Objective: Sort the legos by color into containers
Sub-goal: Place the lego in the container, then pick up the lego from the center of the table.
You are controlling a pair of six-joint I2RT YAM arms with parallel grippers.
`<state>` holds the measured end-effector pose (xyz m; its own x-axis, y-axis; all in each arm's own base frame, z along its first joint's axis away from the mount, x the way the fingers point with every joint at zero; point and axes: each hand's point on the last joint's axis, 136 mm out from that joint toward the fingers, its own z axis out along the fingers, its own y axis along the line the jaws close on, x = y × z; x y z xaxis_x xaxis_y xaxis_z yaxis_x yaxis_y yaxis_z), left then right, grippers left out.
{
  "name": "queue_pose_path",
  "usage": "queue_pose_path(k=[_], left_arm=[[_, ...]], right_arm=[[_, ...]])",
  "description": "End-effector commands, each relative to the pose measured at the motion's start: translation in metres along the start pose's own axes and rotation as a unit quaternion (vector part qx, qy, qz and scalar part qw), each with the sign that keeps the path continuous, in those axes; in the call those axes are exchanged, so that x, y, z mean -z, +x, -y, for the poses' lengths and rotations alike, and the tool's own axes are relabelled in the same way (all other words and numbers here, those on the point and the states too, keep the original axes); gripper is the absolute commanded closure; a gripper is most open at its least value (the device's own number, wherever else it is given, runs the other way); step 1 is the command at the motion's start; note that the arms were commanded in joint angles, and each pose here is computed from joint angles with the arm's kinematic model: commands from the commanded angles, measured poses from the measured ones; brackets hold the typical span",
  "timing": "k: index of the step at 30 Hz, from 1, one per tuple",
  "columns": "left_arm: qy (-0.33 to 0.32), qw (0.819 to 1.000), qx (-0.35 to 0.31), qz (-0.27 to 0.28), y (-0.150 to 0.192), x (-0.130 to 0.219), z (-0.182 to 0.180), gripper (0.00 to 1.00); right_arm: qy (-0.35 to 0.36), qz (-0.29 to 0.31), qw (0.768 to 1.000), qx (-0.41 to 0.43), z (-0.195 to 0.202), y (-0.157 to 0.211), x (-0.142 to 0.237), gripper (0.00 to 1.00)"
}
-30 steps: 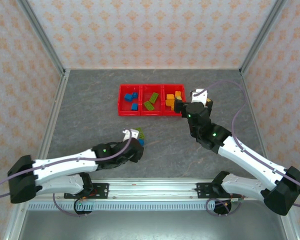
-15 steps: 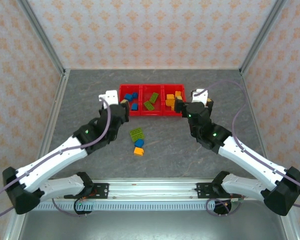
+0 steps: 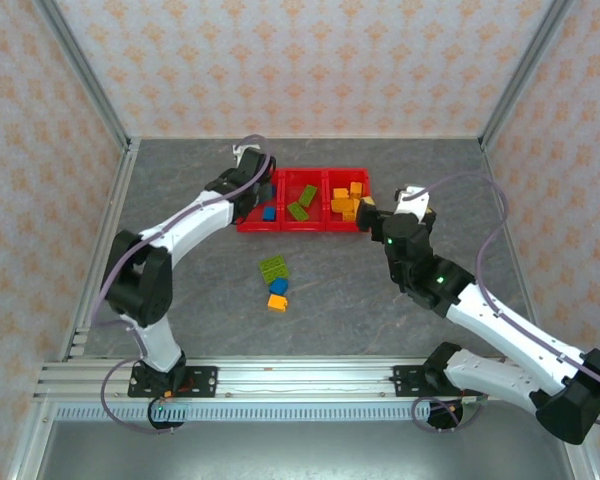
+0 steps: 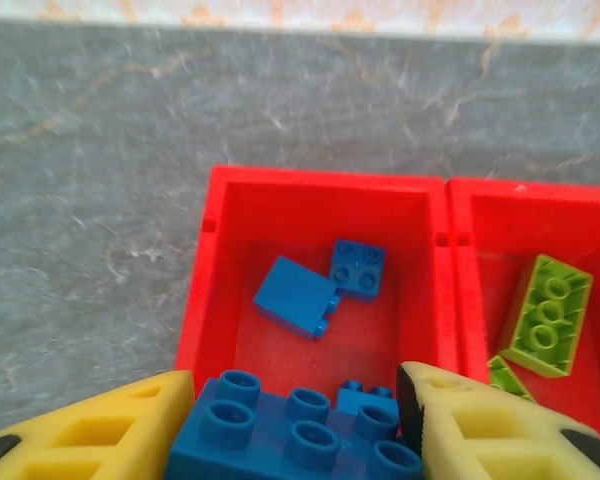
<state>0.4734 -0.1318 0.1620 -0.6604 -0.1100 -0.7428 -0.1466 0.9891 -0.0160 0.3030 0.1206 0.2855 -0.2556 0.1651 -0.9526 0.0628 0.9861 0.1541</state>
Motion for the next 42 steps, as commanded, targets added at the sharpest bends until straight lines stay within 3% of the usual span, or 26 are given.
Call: queue_pose_path(k=[1,7,10,15,22,27,31,38,42], left_arm=[[0.033,0.999,0.019,-0.013,-0.006,-0.019,0.011,0.53],[0.03,0.999,0.022,-0.036,-0.001,-0.05,0.019,0.47],[0.026,0.999,0.03,-0.035,-0.003,-0.05,0.017,0.29],[0.034,0.998,0.036,-0.025,-0.01,-0.034,0.015,0.15],[0.115,0.991,0.066,0.007,0.002,0.017,0.017,0.12],[0.137,0.989,0.054,0.003,0.046,0.06,0.021,0.06],[0.157,0.985,0.053,-0.039,0.109,0.078,0.033,0.01],[0.097,0.982,0.136,-0.094,0.193,0.074,0.0,0.05],[0.099,0.975,0.176,-0.097,0.207,0.072,-0.004,0.07]], right_arm=[[0.003,-0.004,0.999,-0.032,0.007,0.006,0.002,0.0],[0.0,-0.022,0.999,-0.032,0.005,0.02,-0.001,0.0],[-0.002,-0.03,0.999,-0.027,0.005,0.025,-0.002,0.0],[-0.006,-0.028,0.999,-0.021,0.004,0.024,-0.002,0.0],[-0.029,-0.026,0.999,-0.015,-0.007,0.022,-0.004,0.0],[-0.041,-0.04,0.998,-0.004,-0.016,0.03,-0.009,0.0],[-0.084,-0.053,0.995,-0.008,-0.03,0.04,-0.011,0.0],[-0.113,-0.071,0.991,-0.01,-0.041,0.052,-0.011,0.0],[-0.106,-0.08,0.991,-0.004,-0.039,0.057,-0.012,0.0]])
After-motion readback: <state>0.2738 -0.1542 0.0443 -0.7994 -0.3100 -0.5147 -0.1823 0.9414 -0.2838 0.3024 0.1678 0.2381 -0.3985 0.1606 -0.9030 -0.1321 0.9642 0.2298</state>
